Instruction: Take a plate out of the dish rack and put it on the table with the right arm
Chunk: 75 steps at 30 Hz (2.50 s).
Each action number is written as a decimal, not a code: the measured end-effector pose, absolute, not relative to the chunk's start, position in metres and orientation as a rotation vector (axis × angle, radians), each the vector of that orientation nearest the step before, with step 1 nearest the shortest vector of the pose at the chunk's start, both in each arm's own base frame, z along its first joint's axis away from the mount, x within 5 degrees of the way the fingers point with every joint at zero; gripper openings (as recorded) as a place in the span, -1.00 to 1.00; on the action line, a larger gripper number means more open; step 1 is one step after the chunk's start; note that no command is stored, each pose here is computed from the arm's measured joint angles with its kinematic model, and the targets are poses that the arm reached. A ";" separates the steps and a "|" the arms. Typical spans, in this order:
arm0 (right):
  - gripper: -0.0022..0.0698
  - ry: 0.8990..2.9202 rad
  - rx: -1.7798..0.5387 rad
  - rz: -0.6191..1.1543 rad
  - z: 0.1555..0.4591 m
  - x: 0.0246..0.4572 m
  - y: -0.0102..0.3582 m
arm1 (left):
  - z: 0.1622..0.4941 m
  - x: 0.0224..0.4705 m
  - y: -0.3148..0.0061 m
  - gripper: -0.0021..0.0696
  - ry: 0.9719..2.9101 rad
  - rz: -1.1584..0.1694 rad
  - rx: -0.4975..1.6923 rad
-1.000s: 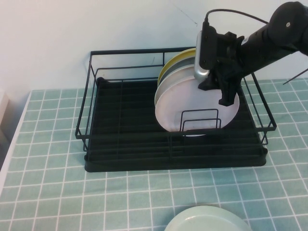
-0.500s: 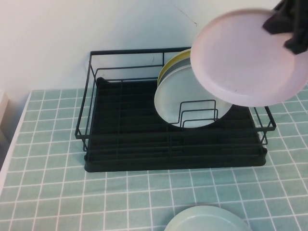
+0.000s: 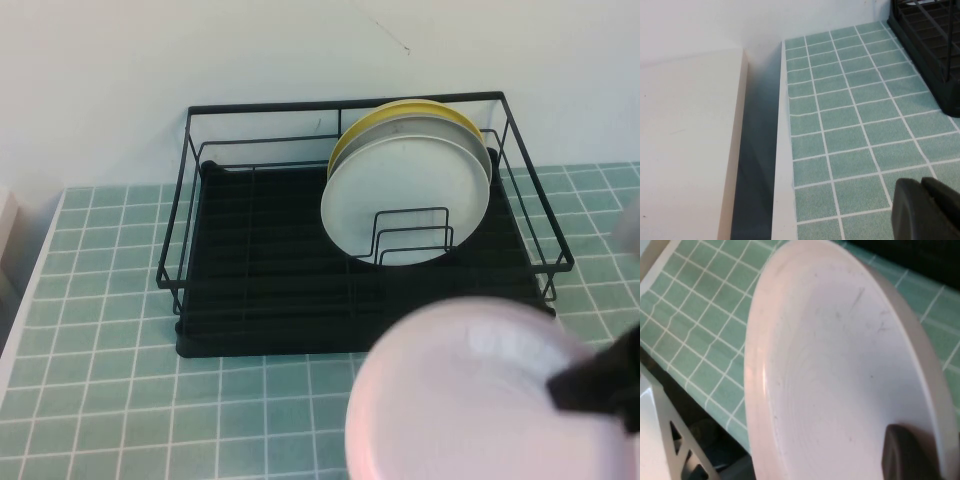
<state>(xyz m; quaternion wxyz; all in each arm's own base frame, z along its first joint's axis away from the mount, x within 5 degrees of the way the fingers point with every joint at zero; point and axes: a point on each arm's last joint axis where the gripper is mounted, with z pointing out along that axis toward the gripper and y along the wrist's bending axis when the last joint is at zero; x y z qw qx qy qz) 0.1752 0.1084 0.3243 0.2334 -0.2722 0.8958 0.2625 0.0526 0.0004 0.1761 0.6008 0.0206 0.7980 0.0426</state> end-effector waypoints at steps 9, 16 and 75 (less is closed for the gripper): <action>-0.65 2.487 -0.725 0.875 0.239 0.167 0.114 | 0.176 0.053 0.000 -0.95 1.849 0.099 0.048; -0.63 2.499 -0.800 0.887 0.216 0.184 0.122 | 0.176 0.053 0.001 -0.95 1.850 0.108 0.035; -0.94 1.737 -0.883 0.367 0.349 0.042 0.050 | 0.176 0.053 0.001 -0.95 1.852 0.107 0.036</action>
